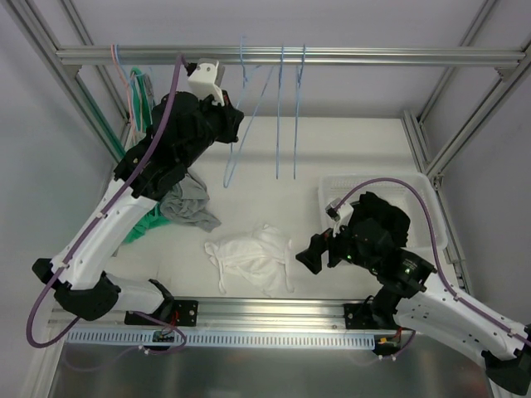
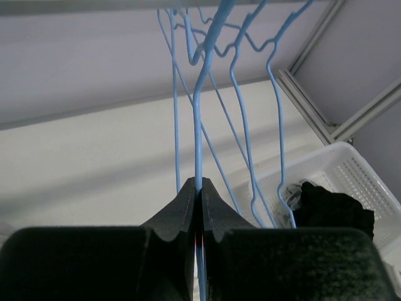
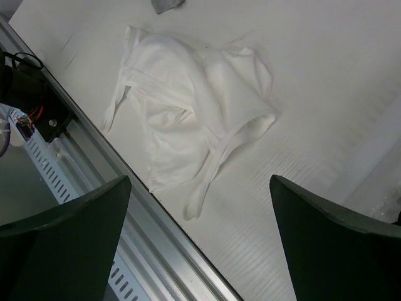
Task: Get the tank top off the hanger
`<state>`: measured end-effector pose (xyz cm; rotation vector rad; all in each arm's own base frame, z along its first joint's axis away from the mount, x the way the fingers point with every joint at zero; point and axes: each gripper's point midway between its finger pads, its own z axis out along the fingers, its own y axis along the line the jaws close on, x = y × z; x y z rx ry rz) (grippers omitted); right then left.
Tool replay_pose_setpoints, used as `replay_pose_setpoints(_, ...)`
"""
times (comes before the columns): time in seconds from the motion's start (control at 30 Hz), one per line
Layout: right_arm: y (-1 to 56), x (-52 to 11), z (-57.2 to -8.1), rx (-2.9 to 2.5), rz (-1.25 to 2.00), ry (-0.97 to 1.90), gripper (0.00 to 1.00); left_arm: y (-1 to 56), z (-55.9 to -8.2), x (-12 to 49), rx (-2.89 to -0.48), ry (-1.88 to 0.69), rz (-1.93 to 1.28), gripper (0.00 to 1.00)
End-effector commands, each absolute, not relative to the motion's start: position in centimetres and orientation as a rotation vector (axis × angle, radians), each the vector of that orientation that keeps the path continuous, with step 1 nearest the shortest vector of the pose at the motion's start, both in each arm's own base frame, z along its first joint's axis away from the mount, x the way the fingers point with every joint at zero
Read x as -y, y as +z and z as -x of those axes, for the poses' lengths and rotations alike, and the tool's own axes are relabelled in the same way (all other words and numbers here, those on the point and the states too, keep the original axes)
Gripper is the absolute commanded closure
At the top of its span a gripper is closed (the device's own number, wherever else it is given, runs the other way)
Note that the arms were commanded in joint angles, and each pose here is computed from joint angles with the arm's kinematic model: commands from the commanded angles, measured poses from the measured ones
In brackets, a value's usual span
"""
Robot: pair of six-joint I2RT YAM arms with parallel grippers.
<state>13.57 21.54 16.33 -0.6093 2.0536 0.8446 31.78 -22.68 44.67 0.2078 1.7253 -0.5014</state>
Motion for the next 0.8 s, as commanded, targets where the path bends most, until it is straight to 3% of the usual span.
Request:
replay_pose_setpoints(0.0, 17.2, -21.3, -13.9, -2.018, 0.604, 0.832, 0.01, 47.4, -33.8, 22.8, -1.655, -0.432, -0.195, 1.00)
replay_pose_setpoints(0.33, 17.2, -20.5, -13.8, -2.015, 0.583, 0.810, 0.01, 44.9, -38.1, 26.5, -1.724, -0.412, -0.199, 1.00)
replay_pose_setpoints(0.77, 15.8, -20.7, -13.0, -2.055, 0.617, 0.831, 0.00, 38.2, -38.5, 28.1, -1.876, -0.426, -0.208, 1.00)
